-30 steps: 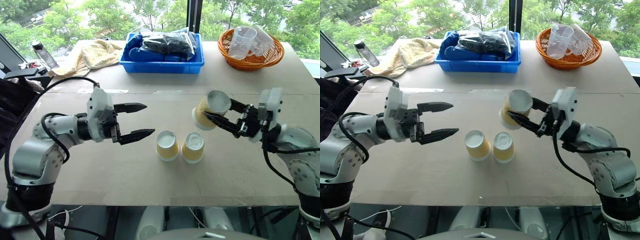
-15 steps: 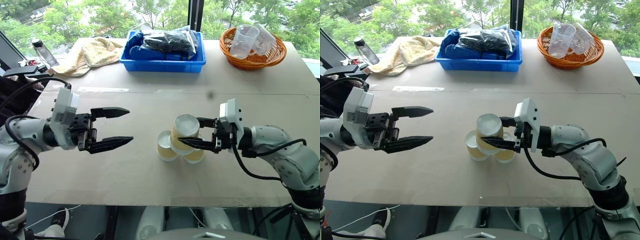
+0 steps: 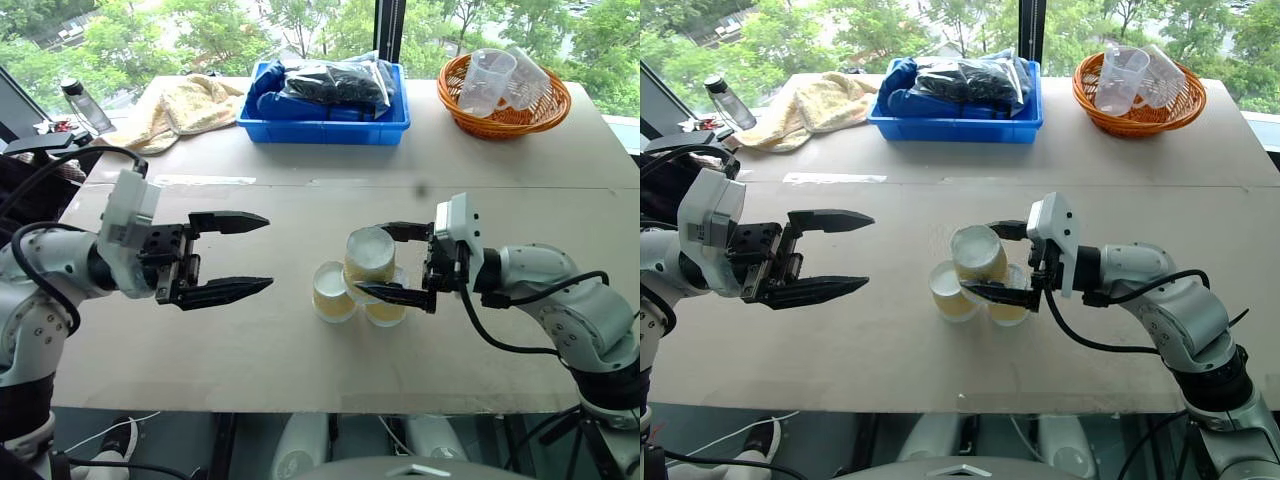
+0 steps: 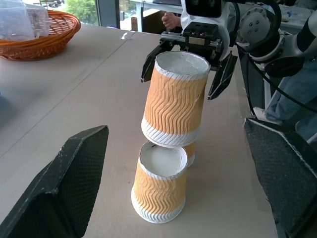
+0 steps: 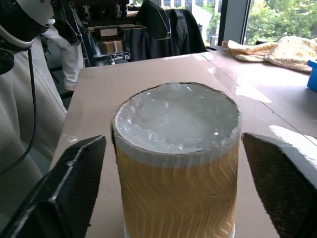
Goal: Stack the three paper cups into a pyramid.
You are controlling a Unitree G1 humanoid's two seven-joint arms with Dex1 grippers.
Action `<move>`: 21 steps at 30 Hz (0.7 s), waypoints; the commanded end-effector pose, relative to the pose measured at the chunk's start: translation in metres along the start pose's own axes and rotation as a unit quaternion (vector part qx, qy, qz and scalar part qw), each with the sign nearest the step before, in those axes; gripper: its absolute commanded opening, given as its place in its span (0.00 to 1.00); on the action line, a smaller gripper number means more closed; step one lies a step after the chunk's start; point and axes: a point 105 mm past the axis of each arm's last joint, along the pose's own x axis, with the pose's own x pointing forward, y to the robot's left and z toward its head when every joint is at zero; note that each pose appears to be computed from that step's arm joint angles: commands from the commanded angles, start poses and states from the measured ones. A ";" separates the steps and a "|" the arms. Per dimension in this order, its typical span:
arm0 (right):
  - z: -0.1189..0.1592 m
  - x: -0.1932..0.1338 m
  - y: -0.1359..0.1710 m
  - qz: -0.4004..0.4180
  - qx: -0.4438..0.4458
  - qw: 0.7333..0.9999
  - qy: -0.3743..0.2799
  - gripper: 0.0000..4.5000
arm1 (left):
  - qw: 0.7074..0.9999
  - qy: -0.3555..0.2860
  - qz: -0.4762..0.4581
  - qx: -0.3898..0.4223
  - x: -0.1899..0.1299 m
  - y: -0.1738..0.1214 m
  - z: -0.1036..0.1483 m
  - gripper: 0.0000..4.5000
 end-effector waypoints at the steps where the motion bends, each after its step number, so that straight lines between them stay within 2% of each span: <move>1: 0.023 -0.009 0.004 0.005 -0.023 0.999 -0.034 0.99 | 1.000 0.007 -0.002 0.012 0.001 -0.001 0.001 1.00; 6: 0.030 -0.049 0.001 -0.036 -0.019 0.998 -0.042 0.99 | 0.998 0.041 0.046 0.004 0.000 0.001 -0.022 1.00; 8: 0.024 -0.078 -0.004 -0.072 -0.016 0.997 -0.032 0.99 | 0.991 0.099 0.082 -0.021 -0.001 0.002 -0.053 1.00; 10: 0.016 -0.095 -0.002 -0.081 -0.007 0.997 -0.013 0.99 | 0.988 0.118 0.097 -0.033 -0.001 0.001 -0.068 1.00; 13: -0.019 -0.123 -0.003 -0.126 0.022 0.992 0.020 0.99 | 0.984 0.098 0.139 -0.053 0.005 0.000 -0.088 1.00; 17: -0.088 -0.150 -0.017 -0.244 0.037 0.967 0.069 0.99 | 0.968 0.121 0.207 -0.077 0.015 -0.011 -0.135 1.00; 21: -0.123 -0.160 -0.023 -0.279 0.011 0.956 0.089 0.99 | 0.962 0.113 0.238 -0.076 0.019 -0.014 -0.148 1.00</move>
